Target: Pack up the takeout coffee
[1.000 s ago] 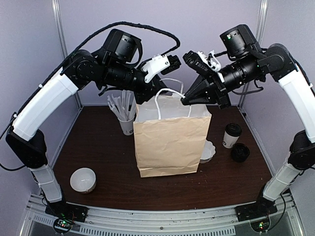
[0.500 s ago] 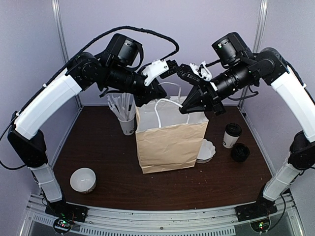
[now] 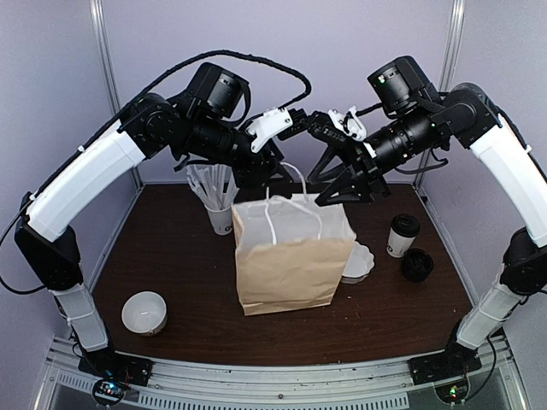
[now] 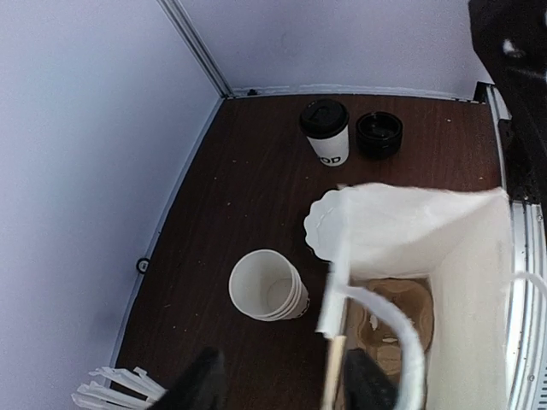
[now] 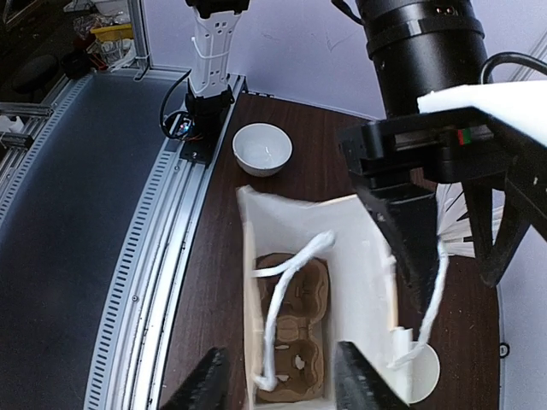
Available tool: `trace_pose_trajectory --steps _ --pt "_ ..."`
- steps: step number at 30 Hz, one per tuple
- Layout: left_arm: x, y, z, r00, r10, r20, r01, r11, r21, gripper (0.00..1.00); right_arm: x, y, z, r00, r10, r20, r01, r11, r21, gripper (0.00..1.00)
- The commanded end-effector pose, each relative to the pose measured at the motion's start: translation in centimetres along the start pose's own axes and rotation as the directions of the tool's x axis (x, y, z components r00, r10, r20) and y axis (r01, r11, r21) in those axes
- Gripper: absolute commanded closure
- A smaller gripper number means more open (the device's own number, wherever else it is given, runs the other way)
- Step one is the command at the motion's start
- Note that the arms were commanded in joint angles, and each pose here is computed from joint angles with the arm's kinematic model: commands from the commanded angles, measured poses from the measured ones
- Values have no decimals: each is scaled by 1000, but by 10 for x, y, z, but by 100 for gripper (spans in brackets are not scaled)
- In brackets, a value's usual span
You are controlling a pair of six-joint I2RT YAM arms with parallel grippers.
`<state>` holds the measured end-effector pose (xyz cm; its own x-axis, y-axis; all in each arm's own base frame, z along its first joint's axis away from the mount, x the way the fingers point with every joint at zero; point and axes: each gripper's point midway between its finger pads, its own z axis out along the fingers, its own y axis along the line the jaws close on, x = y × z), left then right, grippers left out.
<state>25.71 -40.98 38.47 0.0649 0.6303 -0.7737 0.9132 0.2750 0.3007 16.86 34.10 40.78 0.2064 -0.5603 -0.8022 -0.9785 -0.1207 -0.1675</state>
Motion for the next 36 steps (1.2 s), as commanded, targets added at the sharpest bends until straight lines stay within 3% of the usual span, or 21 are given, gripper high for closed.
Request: trace_pose_trajectory --steps 1,6,15,23,32,36 --pt "3 23 4 1000 -28 -10 26 994 -109 18 -7 -2 -18 1000 -25 19 24 998 51 32" --pt "-7 22 -13 999 -30 38 33 994 -103 11 -7 3 -39 999 -23 39 22 999 39 23" --pt "27 -1 -22 999 29 -19 -30 999 -15 9 24 -2 -51 998 64 15 -65 995 70 23" --pt "15 -3 -19 999 29 27 -30 999 13 14 47 -23 -8 981 195 7 -195 979 52 28" --pt "10 0 -4 1000 28 8 -28 999 25 15 55 -33 34 959 277 -52 -274 960 59 23" --pt "11 0 -6 1000 25 6 -25 999 24 16 69 -42 51 942 323 -94 -314 944 100 32"
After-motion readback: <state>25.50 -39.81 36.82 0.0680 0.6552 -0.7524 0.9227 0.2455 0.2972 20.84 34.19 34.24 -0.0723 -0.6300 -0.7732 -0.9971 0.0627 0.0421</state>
